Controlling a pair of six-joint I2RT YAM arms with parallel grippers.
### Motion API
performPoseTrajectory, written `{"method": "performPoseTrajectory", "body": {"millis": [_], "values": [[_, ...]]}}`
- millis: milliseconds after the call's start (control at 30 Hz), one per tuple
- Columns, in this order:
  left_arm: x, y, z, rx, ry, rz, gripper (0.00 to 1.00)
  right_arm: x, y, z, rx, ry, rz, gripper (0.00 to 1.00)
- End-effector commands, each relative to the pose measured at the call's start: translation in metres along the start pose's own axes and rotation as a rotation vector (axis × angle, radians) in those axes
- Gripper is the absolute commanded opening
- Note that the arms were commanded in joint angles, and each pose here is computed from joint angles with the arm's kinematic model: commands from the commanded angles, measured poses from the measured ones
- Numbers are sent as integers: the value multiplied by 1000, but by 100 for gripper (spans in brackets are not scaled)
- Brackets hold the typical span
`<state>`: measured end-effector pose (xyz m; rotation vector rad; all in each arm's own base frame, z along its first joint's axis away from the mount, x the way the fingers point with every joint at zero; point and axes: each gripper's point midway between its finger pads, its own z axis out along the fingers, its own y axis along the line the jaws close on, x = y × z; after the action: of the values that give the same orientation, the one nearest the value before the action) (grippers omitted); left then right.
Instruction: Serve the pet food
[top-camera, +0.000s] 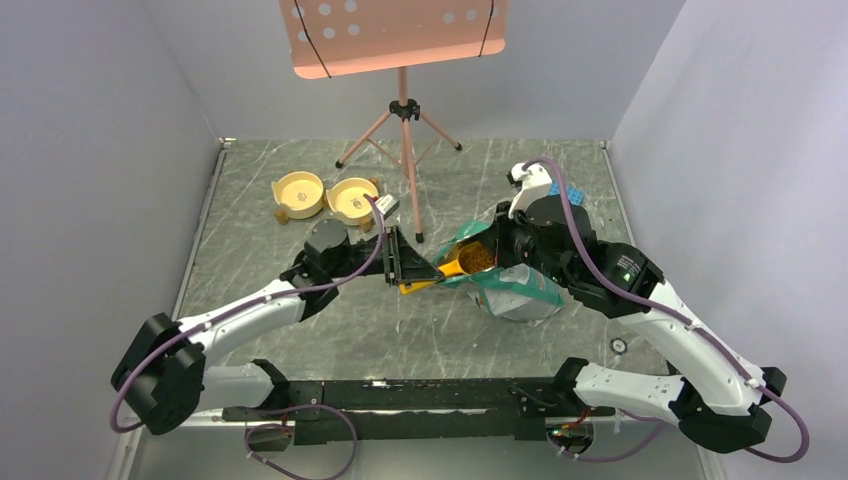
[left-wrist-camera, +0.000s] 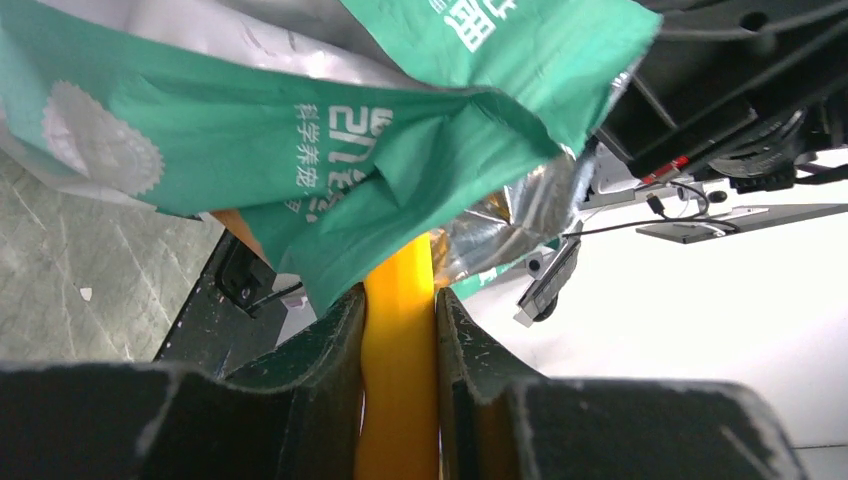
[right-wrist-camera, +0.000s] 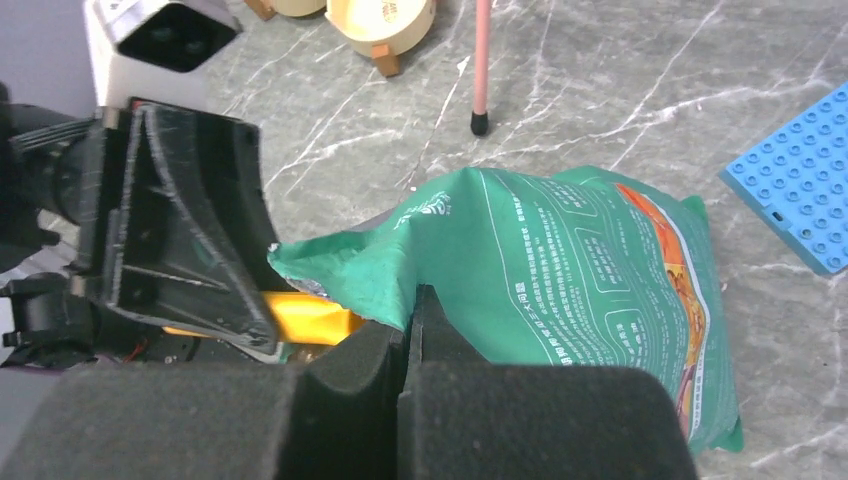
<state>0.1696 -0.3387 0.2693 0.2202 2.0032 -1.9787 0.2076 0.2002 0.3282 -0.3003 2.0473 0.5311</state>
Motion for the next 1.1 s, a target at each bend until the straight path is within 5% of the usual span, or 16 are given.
{"method": "performPoseTrajectory", "body": {"millis": [0, 333, 1067], "values": [[-8, 15, -17, -84, -66, 3, 0, -67, -7, -26, 42, -257, 31, 0], [2, 2, -51, -150, -105, -51, 0, -48, -8, -14, 43, -181, -35, 0], [13, -35, -78, -4, -145, -31, 0, -12, -16, -8, 18, -120, -163, 0]]}}
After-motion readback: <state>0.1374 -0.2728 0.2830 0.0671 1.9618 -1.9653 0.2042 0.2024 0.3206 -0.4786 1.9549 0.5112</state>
